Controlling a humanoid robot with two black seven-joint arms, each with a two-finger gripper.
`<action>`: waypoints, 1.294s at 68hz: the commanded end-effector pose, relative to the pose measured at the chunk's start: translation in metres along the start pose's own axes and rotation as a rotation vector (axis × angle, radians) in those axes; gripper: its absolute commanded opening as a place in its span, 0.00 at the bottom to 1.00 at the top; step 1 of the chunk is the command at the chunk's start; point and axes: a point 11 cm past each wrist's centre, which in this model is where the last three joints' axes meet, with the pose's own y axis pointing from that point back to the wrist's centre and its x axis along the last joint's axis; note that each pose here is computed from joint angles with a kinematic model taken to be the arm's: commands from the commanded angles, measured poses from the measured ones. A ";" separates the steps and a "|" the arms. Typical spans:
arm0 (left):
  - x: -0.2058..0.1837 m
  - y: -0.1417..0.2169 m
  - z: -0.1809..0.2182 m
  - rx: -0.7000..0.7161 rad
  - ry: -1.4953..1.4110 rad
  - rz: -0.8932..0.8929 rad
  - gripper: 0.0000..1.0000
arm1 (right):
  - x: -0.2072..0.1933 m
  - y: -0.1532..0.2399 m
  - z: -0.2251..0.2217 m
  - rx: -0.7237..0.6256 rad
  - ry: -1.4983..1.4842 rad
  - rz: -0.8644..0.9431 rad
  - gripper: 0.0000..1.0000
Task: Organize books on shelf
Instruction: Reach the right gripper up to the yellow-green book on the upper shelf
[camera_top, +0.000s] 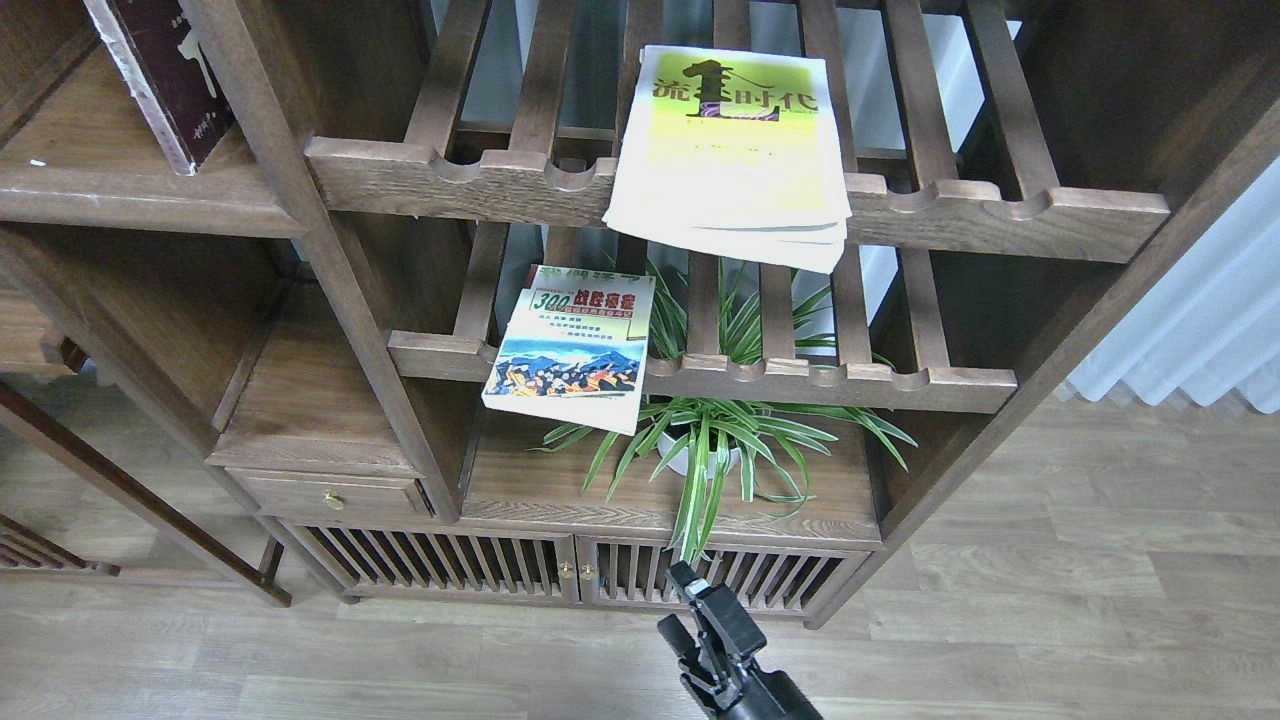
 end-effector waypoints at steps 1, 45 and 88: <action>0.005 0.013 -0.020 0.013 0.052 0.039 0.84 | -0.011 0.001 -0.008 0.001 0.023 -0.027 1.00; 0.018 0.038 -0.056 0.055 0.128 0.124 0.84 | -0.101 0.016 -0.062 0.085 0.115 -0.249 1.00; 0.033 0.045 -0.065 0.084 0.137 0.173 0.86 | -0.196 -0.038 -0.021 -0.008 0.174 -0.591 1.00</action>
